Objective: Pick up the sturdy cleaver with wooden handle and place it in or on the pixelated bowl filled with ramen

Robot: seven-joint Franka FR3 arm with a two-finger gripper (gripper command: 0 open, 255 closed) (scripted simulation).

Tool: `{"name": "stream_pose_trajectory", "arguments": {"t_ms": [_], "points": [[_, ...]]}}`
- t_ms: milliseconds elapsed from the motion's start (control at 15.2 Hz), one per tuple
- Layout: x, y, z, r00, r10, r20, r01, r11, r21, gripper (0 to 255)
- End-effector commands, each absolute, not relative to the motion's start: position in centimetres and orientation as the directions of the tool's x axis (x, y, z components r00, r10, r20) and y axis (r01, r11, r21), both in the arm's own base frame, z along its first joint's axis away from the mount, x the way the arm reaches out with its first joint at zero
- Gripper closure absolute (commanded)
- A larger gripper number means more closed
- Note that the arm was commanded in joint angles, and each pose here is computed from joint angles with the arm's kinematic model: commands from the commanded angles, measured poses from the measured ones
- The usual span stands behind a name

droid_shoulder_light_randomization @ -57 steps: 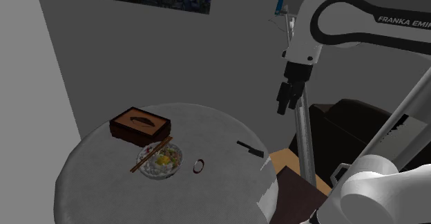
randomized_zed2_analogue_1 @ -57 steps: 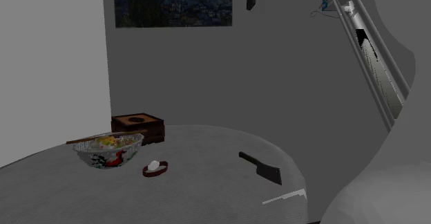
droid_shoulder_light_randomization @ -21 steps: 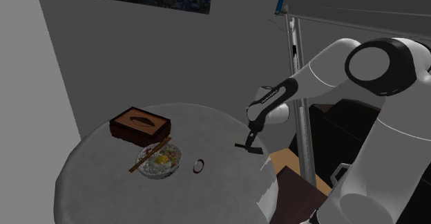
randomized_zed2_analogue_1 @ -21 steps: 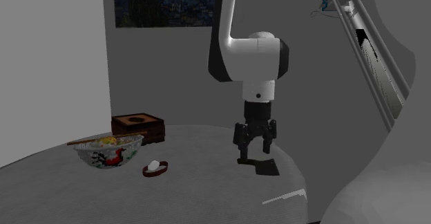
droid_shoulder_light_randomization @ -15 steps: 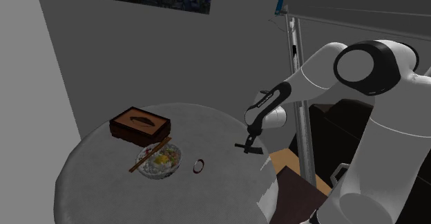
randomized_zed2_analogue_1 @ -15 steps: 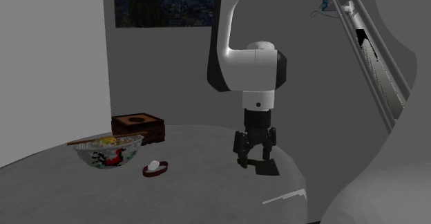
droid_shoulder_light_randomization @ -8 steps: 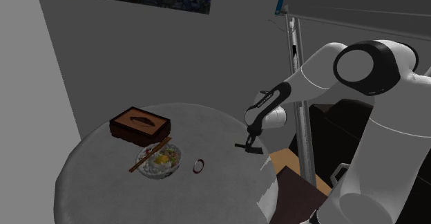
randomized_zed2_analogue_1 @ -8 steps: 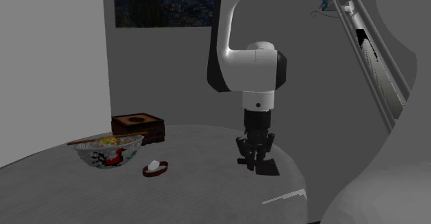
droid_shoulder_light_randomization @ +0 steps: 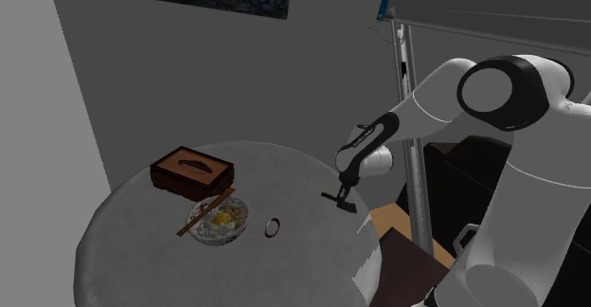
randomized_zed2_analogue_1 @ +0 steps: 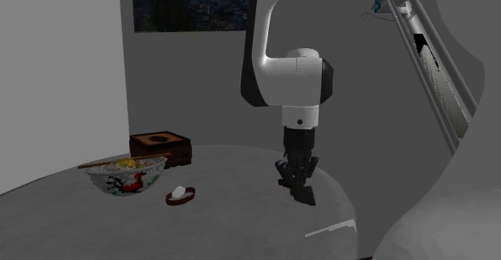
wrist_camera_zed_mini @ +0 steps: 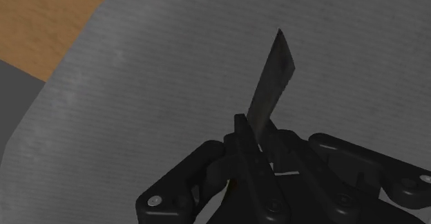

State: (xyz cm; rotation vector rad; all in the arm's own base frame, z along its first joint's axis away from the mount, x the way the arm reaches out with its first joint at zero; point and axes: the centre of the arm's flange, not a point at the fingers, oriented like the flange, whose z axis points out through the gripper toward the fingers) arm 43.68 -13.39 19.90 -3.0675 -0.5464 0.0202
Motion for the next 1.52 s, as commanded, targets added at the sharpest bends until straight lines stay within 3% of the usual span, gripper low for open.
{"name": "stream_pose_trajectory", "arguments": {"t_ms": [0,198,264,462,528,990,1452], "points": [[43.7,-13.4,20.4,0.939,0.345,-0.008,0.345,-0.938,-0.027,255],[43.6,-13.4,21.0,0.939,0.345,-0.007,0.345,-0.938,-0.027,255],[43.6,-13.4,21.0,0.939,0.345,-0.007,0.345,-0.938,-0.027,0],[49.6,-11.3,23.2,0.908,0.347,-0.235,0.363,-0.932,0.026,0],[50.4,-11.0,23.4,0.901,0.345,-0.265,0.366,-0.93,0.033,0],[49.5,-11.5,19.5,0.901,0.345,-0.265,0.366,-0.93,0.033,0],[49.5,-11.5,19.5,0.901,0.345,-0.265,0.366,-0.93,0.033,0]]}}
